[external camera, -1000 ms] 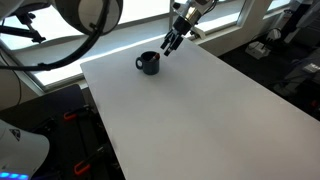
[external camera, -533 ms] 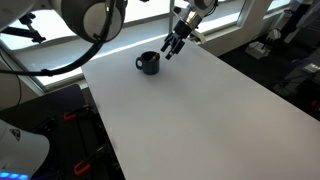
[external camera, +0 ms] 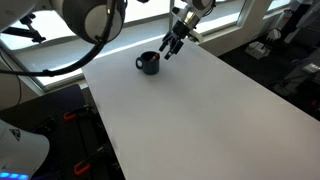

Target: Remove the marker from the cup and put it on the table

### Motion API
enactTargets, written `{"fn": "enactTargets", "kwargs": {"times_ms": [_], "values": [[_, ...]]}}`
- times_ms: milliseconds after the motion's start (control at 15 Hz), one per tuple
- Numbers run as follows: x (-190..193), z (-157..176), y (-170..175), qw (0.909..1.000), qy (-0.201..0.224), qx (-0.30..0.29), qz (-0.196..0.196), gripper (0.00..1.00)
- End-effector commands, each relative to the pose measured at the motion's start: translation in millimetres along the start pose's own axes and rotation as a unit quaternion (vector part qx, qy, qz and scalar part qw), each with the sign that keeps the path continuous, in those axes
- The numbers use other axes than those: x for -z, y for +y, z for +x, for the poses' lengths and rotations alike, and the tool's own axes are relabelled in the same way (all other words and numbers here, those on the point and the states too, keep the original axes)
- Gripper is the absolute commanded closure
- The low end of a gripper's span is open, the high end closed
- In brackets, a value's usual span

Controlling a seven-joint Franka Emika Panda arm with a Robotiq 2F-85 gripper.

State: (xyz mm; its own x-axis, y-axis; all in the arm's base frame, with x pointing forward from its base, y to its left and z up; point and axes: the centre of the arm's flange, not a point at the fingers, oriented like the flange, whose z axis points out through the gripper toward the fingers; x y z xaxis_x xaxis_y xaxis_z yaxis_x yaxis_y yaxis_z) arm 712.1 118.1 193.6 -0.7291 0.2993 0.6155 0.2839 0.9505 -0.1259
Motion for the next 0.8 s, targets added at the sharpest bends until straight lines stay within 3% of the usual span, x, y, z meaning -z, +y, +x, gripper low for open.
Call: {"fn": "enactTargets", "kwargs": {"times_ms": [0,200,733], "values": [[7.6,1.1,19.1,0.9987,0.012,0.048,0.006,0.00],[-2.2,18.0,30.6,0.9989,0.000,0.047,0.005,0.00],[-5.1,16.0,30.0,0.9989,0.001,0.046,0.006,0.00]]}}
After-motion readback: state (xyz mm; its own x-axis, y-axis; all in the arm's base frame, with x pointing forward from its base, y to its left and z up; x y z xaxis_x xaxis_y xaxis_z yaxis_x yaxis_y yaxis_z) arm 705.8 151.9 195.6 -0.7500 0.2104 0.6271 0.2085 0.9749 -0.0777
